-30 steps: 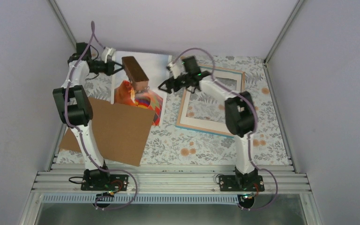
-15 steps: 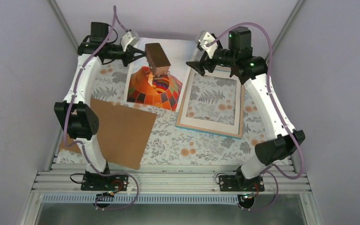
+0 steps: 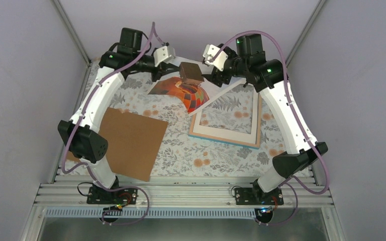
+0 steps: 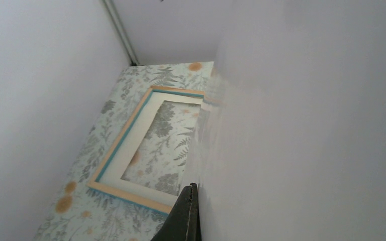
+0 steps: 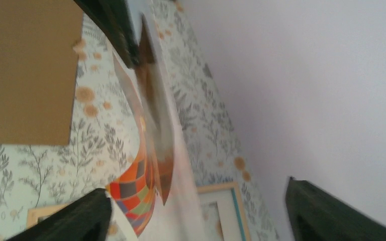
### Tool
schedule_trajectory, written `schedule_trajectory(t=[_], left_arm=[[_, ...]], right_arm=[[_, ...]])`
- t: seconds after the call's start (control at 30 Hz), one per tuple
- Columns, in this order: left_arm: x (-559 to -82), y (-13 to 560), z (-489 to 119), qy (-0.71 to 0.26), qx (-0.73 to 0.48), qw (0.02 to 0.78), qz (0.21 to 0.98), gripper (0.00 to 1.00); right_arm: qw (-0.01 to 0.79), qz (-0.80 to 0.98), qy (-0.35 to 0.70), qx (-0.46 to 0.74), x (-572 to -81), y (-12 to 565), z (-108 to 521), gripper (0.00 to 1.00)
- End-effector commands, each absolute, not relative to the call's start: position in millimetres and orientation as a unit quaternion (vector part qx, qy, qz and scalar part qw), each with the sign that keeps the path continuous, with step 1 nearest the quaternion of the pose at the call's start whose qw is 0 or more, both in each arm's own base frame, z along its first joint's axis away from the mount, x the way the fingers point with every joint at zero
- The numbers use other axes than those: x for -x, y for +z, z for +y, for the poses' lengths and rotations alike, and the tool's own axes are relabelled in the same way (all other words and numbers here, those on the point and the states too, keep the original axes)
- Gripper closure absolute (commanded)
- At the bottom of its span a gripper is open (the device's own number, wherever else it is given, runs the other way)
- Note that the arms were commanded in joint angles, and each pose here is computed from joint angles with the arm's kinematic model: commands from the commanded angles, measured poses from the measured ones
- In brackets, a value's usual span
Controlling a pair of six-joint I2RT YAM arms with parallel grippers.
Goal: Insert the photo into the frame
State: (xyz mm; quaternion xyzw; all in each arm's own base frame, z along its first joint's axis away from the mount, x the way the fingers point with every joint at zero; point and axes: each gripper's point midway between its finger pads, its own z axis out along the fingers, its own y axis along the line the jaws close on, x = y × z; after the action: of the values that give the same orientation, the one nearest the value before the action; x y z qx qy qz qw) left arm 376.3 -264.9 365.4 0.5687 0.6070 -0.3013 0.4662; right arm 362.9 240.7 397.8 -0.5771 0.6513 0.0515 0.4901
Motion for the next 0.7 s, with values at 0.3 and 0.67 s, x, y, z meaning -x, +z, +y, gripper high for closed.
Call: schedule_trajectory(t=[0.3,0.67], left_arm=[[-344.1,380.1,-299.5,-0.287,-0.604,0.490,0.559,0.98],[-378.9,374.3,-305.9,-0.274,-0.556,0.511,0.595,0.51]], right_arm=[[0.411,0.695,0.024,0.589,-349.5,361.8,219.2,0.68],[0.500,0.686,-0.120,0.515,-386.6,400.4,184.8,0.97]])
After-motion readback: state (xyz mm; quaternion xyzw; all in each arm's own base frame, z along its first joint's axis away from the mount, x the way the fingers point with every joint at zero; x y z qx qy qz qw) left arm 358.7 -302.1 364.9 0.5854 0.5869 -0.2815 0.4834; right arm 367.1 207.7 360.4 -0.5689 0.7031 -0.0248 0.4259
